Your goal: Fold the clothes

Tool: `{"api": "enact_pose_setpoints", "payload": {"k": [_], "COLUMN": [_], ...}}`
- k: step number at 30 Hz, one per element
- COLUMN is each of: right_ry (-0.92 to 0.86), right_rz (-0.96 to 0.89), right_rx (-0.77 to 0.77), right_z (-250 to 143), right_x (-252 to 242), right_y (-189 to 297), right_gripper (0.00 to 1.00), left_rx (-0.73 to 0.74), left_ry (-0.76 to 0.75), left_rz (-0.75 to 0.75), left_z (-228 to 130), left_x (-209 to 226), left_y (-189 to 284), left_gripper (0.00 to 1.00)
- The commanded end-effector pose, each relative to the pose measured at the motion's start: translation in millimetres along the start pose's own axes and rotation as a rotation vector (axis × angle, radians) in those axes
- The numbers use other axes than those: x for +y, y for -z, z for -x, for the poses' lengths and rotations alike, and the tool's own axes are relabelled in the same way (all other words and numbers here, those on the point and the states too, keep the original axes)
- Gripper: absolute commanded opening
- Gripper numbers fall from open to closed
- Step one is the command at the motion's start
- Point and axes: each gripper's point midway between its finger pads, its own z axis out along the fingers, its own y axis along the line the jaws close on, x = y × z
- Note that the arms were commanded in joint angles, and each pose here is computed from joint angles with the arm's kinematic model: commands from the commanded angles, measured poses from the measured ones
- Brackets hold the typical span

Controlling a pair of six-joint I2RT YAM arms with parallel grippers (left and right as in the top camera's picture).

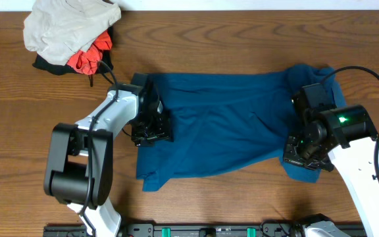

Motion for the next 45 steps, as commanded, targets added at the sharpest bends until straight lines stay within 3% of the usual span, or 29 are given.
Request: {"api": "enact_pose_setpoints", "payload": {"k": [1, 6, 12, 17, 20, 32, 45], "right_ry": [0.006, 0.006, 0.005, 0.005, 0.005, 0.004, 0.012], "right_rz": [-0.003, -0.003, 0.0, 0.0, 0.0, -0.004, -0.005], "right_rx": [-0.034, -0.033, -0.038, -0.039, -0.039, -0.054, -0.052], "right_z": [6, 5, 7, 7, 7, 10, 10], "right_x": [-2, -2, -1, -1, -1, -2, -2], "right_y": [6, 6, 6, 6, 6, 6, 6], "right_gripper": [0.02, 0.01, 0.02, 0.02, 0.02, 0.01, 0.04], "left_rx": [0.033, 0.07, 0.078, 0.078, 0.076, 0.01, -0.116], "left_ry": [0.0, 0.013, 0.006, 0.004, 0.006, 0.11, 0.279], "left_rz": [-0.006, -0.018, -0.059, -0.059, -0.059, 0.125, 0.071], "left_z": [-2, -5, -6, -6, -5, 15, 46], "left_x": [1, 2, -5, -5, -4, 48, 93], "left_y": [-10, -19, -19, -19, -19, 14, 66], "left_gripper": [0.67, 0.63, 0.31, 0.19, 0.06, 0.05, 0.06]}}
